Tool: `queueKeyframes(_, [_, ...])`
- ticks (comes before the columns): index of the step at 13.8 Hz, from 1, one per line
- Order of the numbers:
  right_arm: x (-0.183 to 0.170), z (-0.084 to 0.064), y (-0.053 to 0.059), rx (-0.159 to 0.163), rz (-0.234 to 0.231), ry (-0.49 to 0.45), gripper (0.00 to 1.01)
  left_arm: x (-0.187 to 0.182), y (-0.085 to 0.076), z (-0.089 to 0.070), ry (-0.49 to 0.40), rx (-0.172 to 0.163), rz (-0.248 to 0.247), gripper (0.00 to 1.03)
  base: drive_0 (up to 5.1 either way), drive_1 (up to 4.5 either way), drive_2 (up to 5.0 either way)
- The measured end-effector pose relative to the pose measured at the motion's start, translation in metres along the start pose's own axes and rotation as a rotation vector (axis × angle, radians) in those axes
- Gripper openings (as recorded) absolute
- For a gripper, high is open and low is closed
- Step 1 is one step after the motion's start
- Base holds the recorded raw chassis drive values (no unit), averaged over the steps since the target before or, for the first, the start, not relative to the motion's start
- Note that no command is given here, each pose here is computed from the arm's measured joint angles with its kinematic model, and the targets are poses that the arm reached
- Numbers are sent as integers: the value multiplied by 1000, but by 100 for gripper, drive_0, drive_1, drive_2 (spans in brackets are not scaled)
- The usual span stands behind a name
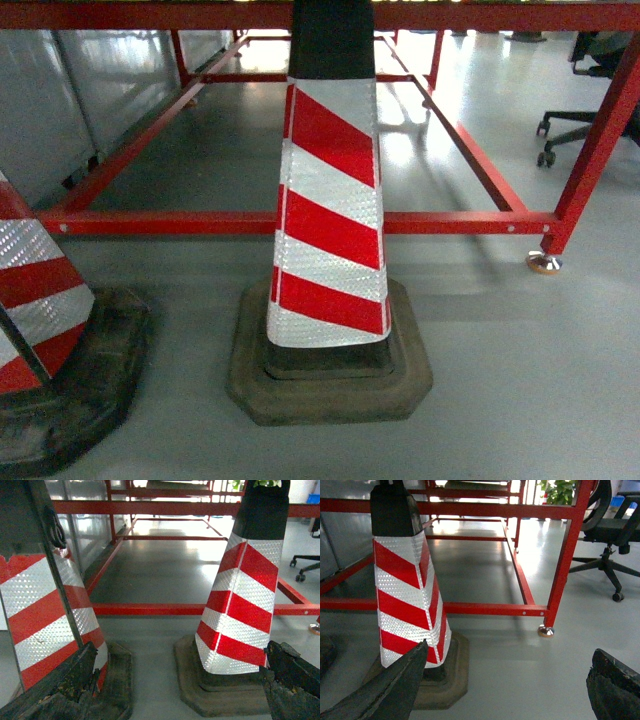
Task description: Sort blue parts and orange caps into right shelf containers
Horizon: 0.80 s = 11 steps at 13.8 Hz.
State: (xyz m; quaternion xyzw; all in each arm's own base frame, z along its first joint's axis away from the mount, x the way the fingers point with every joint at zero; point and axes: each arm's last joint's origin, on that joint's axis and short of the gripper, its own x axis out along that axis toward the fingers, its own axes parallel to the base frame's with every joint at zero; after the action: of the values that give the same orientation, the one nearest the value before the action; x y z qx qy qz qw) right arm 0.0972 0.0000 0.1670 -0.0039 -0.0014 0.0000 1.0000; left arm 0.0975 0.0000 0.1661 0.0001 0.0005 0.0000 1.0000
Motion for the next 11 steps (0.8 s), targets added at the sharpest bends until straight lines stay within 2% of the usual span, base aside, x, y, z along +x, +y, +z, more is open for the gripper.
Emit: queueKeyframes(11, [0, 0, 0, 0, 0, 2, 98, 0, 0, 0, 2, 0, 0, 98, 0, 0, 0])
